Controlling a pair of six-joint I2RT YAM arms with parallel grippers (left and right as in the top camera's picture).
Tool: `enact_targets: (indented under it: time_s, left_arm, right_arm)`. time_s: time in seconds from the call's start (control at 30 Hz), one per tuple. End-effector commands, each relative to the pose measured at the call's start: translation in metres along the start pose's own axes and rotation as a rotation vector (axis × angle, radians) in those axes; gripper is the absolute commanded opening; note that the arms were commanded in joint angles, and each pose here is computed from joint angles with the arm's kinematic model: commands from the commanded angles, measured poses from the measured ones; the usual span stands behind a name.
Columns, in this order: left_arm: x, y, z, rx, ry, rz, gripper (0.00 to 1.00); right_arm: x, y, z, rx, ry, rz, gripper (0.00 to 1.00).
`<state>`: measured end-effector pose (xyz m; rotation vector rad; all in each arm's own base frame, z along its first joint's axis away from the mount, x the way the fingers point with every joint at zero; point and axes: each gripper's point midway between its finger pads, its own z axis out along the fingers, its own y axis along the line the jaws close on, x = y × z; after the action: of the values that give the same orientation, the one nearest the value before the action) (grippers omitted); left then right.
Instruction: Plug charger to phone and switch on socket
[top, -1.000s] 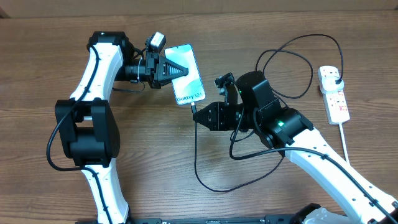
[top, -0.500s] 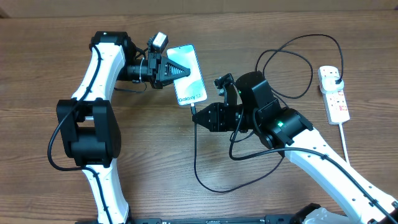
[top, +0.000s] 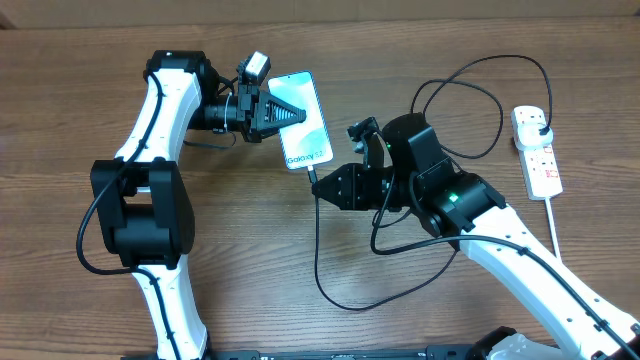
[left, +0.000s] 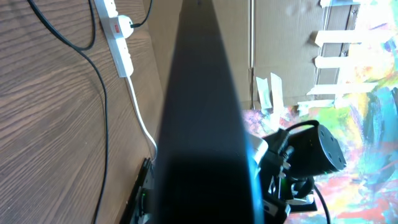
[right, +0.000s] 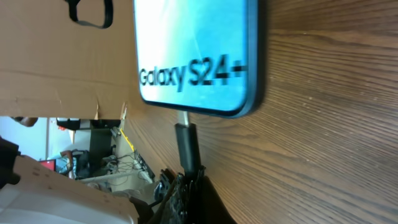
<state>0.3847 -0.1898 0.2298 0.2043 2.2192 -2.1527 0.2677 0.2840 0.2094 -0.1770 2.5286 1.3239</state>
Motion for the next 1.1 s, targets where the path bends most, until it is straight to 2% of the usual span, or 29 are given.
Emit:
enact_targets:
  time_s: [0.0,1.07]
  left_arm:
    - [0.0,-0.01,0.005,0.025,-0.001,0.018,0.04]
    - [0.006,-0.015,0.021,0.047,0.032,-0.016,0.04]
  right_arm:
    - [-0.011,-0.009,-0.007,0.026,-0.045,0.013,0.04]
    - [-0.02,-0.006,-0.007,0.016,-0.083,0.007,0.04]
